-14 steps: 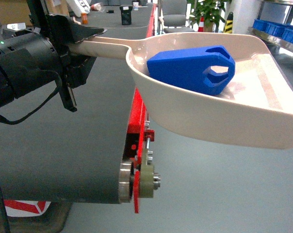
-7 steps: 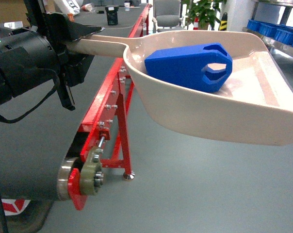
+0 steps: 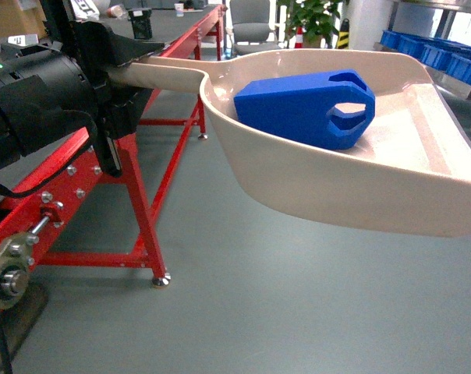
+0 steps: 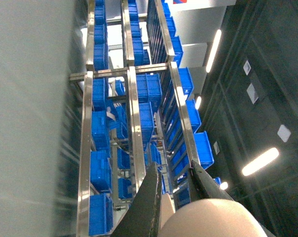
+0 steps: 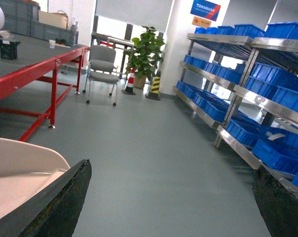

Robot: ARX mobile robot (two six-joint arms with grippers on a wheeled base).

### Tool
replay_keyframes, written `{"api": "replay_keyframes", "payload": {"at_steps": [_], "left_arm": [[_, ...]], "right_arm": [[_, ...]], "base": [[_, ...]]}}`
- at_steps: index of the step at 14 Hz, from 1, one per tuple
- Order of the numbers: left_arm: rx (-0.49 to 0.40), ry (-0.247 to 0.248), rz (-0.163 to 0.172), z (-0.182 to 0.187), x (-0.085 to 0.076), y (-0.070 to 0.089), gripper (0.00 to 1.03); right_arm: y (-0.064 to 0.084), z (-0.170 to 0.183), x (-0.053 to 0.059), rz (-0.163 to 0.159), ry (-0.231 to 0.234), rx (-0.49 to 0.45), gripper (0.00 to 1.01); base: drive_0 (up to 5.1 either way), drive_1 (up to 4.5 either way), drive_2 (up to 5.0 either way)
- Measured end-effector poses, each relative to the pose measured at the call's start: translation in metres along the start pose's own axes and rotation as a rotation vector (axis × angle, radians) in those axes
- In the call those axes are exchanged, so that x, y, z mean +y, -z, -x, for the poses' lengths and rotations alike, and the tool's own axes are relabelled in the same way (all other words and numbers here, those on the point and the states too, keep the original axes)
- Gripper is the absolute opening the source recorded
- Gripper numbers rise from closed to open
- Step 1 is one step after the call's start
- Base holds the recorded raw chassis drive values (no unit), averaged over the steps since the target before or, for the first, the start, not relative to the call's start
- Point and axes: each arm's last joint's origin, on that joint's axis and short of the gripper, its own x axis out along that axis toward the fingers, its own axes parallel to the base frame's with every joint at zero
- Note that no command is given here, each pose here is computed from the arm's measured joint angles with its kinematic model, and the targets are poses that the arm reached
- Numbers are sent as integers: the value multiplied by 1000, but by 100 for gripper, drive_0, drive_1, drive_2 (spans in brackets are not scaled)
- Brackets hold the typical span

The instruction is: Place part in tray to right shelf

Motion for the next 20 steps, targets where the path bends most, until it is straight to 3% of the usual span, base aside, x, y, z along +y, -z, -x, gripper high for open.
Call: {"api": "replay_keyframes", "payload": {"at_steps": [13,14,17,20], "left_arm": [[5,1,1,-1,0,3,13],[32,1,3,-2,0,7,13],[1,-6,2,1,1,0,13],[-1,-5,1,1,1,0,13]], "right_arm": [[0,0,-1,0,14,3,98],[0,0,-1,0,12,1,98],[-1,1,-1,-2,4,-3,98],[0,0,0,0,3,0,98]], "base": [[508,-233,-233],[0,0,0],[0,0,0],[-13,405,-432]]}}
